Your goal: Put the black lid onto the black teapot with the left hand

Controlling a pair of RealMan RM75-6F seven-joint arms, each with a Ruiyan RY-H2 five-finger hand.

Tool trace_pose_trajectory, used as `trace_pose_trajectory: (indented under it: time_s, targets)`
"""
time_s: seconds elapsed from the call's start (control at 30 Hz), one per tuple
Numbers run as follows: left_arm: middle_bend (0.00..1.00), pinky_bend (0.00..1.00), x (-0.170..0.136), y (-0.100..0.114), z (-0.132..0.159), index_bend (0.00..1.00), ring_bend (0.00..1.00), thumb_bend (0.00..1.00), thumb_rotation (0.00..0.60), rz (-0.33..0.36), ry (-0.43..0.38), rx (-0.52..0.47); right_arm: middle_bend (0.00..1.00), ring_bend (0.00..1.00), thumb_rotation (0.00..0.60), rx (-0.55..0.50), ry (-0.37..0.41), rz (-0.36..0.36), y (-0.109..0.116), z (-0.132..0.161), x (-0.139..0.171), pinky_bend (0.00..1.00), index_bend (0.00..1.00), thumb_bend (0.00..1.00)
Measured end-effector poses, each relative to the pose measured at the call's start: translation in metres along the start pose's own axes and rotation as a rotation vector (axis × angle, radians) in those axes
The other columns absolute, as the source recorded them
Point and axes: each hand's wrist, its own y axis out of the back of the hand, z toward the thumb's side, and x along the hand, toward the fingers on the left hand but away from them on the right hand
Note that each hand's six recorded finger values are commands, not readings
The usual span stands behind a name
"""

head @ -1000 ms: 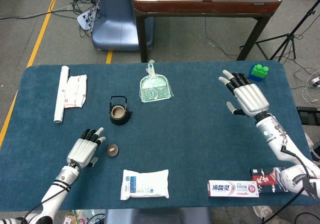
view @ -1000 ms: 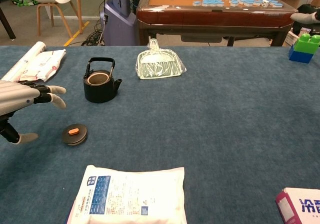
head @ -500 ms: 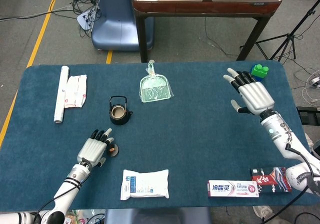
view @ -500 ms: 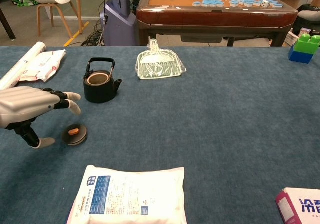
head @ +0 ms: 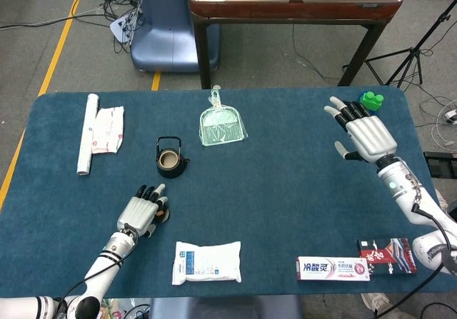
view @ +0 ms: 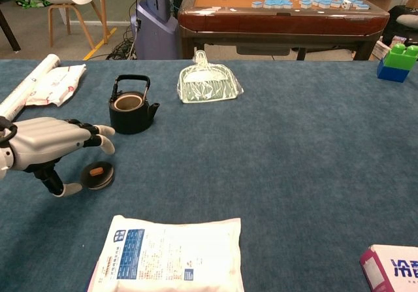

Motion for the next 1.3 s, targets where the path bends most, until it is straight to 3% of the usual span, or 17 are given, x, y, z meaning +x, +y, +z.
trace_pose_trajectory:
  time_s: [1.3]
  targets:
    - [0.00, 0.00, 0.0091, -0.0096, -0.0051, 0.19, 0.00, 0.31, 0.600, -0.021, -0.012, -0.022, 0.00, 0.00, 0.600, 0.004, -0.013, 0.011, -0.0055, -0.0057, 0.0027, 0.00, 0.00, 0.45]
